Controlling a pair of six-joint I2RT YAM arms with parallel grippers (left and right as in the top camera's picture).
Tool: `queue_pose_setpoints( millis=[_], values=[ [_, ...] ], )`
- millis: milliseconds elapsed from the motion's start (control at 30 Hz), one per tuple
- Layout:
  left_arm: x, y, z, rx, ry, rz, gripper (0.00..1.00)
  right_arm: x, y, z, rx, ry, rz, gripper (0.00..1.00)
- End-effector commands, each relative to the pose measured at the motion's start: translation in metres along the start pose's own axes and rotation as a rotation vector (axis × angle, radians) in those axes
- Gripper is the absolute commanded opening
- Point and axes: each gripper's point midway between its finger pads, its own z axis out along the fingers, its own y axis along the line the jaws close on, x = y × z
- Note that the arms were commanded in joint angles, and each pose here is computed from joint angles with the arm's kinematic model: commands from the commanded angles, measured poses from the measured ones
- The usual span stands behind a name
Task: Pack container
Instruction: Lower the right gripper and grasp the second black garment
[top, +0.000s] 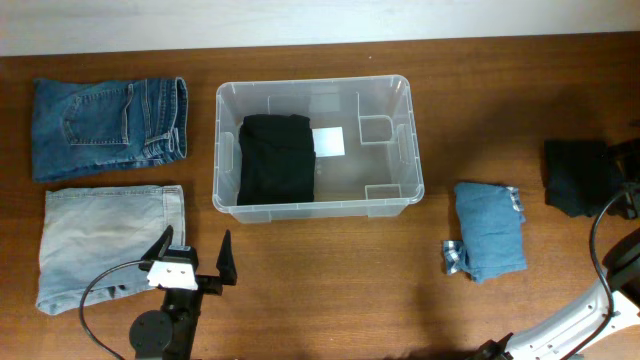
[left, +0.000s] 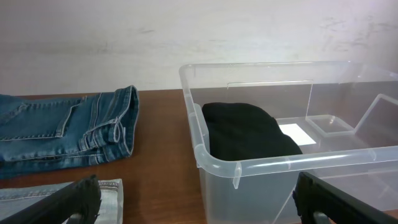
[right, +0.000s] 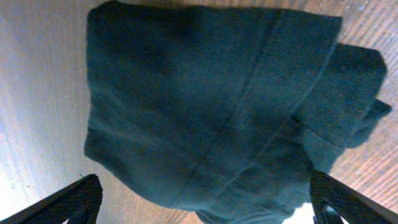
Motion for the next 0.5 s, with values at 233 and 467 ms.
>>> queue_pose_setpoints(
  millis=[233,467],
  values=[
    [0.001,0.002,0.0,-0.01,-0.001,0.015,0.99,0.004,-0.036,0.006,0.174,-0.004,0.118,0.99],
    [0.001,0.002,0.0,-0.009,-0.001,0.015,0.99,0.002,-0.043,0.008,0.208,-0.023,0.109,0.99]
  ],
)
